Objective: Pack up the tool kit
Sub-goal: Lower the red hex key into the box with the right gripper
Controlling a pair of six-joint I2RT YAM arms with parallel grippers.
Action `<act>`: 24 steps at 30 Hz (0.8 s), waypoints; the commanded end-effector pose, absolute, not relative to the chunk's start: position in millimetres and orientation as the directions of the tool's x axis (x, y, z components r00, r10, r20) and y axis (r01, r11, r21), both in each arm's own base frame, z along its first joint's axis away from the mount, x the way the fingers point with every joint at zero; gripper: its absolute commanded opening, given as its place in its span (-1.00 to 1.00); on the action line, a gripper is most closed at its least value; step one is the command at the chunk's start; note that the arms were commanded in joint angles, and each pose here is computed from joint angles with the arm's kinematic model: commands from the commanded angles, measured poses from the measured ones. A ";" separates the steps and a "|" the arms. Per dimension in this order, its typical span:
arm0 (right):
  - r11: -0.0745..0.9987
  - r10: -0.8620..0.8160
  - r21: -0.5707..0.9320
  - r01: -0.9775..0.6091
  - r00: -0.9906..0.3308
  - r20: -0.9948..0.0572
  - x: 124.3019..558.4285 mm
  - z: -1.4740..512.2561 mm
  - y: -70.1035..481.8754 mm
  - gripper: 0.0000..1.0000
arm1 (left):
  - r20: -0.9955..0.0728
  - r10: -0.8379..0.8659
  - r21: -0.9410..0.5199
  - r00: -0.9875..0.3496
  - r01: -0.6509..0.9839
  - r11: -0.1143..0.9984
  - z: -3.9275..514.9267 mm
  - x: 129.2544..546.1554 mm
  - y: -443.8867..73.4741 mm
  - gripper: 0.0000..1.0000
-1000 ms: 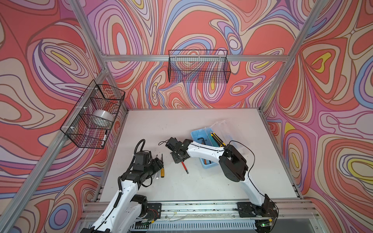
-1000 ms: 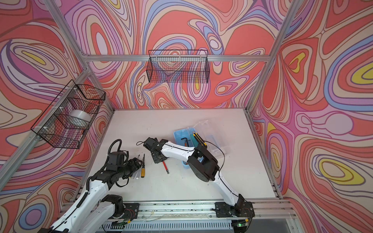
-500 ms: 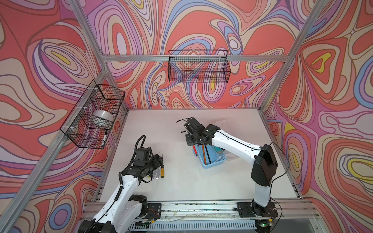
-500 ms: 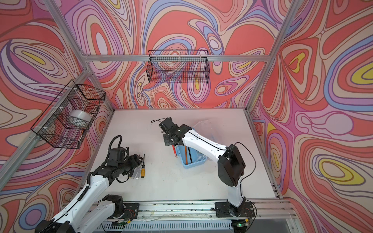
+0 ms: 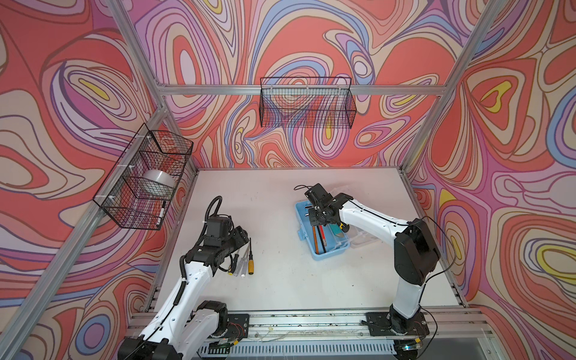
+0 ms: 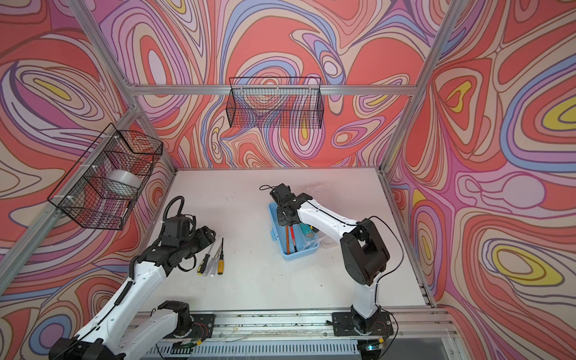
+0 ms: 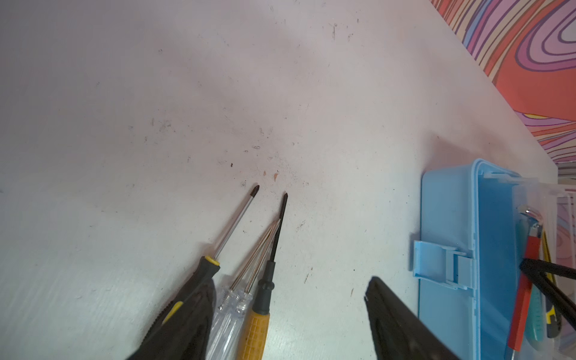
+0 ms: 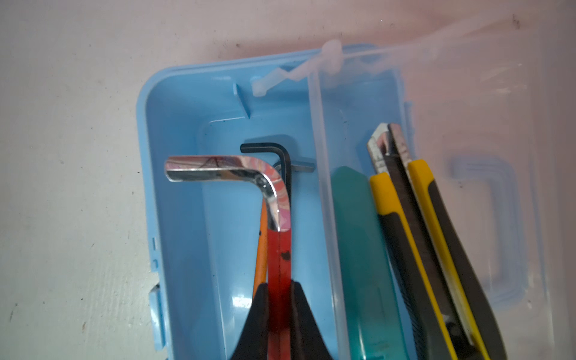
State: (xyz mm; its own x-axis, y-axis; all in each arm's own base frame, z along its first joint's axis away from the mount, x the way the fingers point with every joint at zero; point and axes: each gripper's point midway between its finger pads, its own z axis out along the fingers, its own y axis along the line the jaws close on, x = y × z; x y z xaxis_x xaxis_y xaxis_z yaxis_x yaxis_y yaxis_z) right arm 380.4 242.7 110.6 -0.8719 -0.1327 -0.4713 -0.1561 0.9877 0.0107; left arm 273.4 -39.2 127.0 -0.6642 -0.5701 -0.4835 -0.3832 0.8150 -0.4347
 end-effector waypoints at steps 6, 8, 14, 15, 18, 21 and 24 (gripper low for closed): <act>0.984 -0.128 0.056 -0.170 -0.887 -0.443 386.6 81.0 248.4 -1.00 | -0.450 -0.569 -0.373 -0.688 -0.434 0.820 109.8 268.1 -31.9 0.52; 0.982 -0.124 0.079 -0.173 -0.894 -0.430 385.0 74.8 252.6 -1.00 | -0.445 -0.571 -0.377 -0.689 -0.434 0.818 107.7 268.2 -32.8 0.52; 0.984 -0.087 0.108 -0.142 -0.912 -0.402 383.0 57.4 256.4 -1.00 | -0.435 -0.569 -0.375 -0.698 -0.434 0.819 102.9 266.4 -33.9 0.52; 0.984 -0.075 0.119 -0.133 -0.914 -0.399 383.0 55.7 257.7 -1.00 | -0.433 -0.568 -0.373 -0.700 -0.434 0.820 101.7 265.7 -33.8 0.52; 0.980 -0.017 0.174 -0.092 -0.919 -0.394 384.7 54.4 265.2 -1.00 | -0.430 -0.568 -0.379 -0.702 -0.431 0.819 100.4 265.7 -35.2 0.52; 0.961 0.035 0.269 -0.071 -0.928 -0.371 384.3 54.5 281.3 -1.00 | -0.427 -0.567 -0.380 -0.705 -0.429 0.819 98.2 266.1 -35.9 0.52; 0.952 0.068 0.301 -0.048 -0.929 -0.363 387.3 55.0 289.1 -1.00 | -0.429 -0.561 -0.374 -0.708 -0.426 0.824 96.7 266.3 -35.6 0.52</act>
